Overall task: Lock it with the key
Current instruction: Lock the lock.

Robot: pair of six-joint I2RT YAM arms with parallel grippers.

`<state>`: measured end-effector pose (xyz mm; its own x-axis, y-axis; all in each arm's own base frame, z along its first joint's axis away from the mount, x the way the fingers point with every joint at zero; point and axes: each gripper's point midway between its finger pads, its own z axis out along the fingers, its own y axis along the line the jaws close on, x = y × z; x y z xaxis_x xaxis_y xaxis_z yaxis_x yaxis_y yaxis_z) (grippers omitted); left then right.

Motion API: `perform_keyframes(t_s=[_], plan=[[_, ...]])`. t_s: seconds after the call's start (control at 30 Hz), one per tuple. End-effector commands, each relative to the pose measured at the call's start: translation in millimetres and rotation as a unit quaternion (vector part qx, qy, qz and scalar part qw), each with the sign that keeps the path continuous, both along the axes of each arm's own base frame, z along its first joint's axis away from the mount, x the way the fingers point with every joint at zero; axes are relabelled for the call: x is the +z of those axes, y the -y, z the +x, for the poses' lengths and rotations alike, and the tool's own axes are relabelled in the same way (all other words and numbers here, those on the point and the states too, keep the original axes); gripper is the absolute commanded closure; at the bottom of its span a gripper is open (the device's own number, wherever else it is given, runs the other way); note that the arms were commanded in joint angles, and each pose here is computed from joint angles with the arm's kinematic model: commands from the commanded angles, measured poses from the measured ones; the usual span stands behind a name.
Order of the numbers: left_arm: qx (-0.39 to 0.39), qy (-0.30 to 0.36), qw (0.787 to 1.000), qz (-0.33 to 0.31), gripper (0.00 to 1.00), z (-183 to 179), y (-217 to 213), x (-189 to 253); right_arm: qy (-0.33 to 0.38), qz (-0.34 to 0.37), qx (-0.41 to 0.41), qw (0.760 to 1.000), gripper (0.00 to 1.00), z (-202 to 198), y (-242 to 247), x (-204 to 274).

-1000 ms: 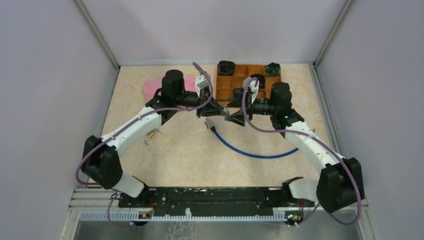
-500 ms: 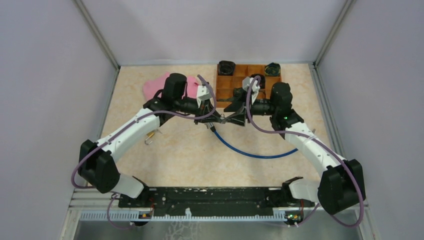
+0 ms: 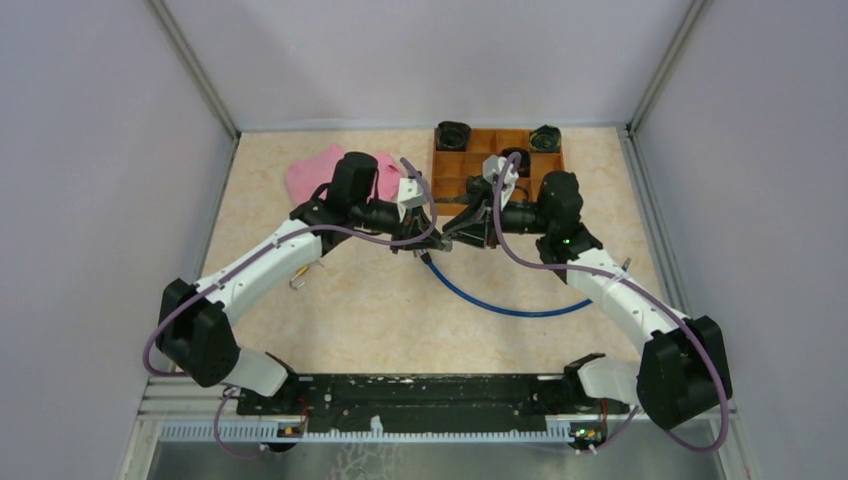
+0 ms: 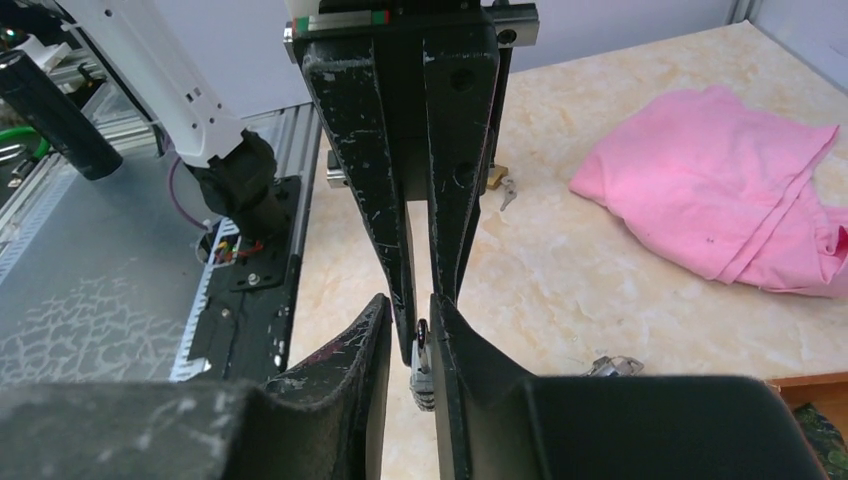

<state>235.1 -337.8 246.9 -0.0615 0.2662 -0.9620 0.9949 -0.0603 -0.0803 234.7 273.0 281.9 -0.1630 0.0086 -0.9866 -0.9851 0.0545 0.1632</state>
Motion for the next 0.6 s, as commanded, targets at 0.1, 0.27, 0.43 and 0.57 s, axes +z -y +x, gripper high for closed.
perform_keyframes(t_s=[0.1,0.27,0.43,0.57], plan=[[0.0,0.031,1.0,-0.007,1.0,-2.9,-2.9,8.8,0.034,0.018,-0.006,0.999,0.86,-3.8,-0.4,11.3],[0.002,0.033,0.999,-0.008,1.0,-1.3,-2.2,10.9,0.035,0.01,-0.005,0.999,0.91,-4.2,-1.2,1.9],[0.003,0.035,0.999,-0.008,1.0,-0.8,-2.3,11.8,0.034,0.003,-0.008,0.999,0.93,-3.3,-1.6,-3.4],[0.007,0.038,0.999,-0.007,1.0,0.0,-3.3,9.8,0.045,0.004,-0.017,0.999,0.84,-2.3,0.5,0.8]])
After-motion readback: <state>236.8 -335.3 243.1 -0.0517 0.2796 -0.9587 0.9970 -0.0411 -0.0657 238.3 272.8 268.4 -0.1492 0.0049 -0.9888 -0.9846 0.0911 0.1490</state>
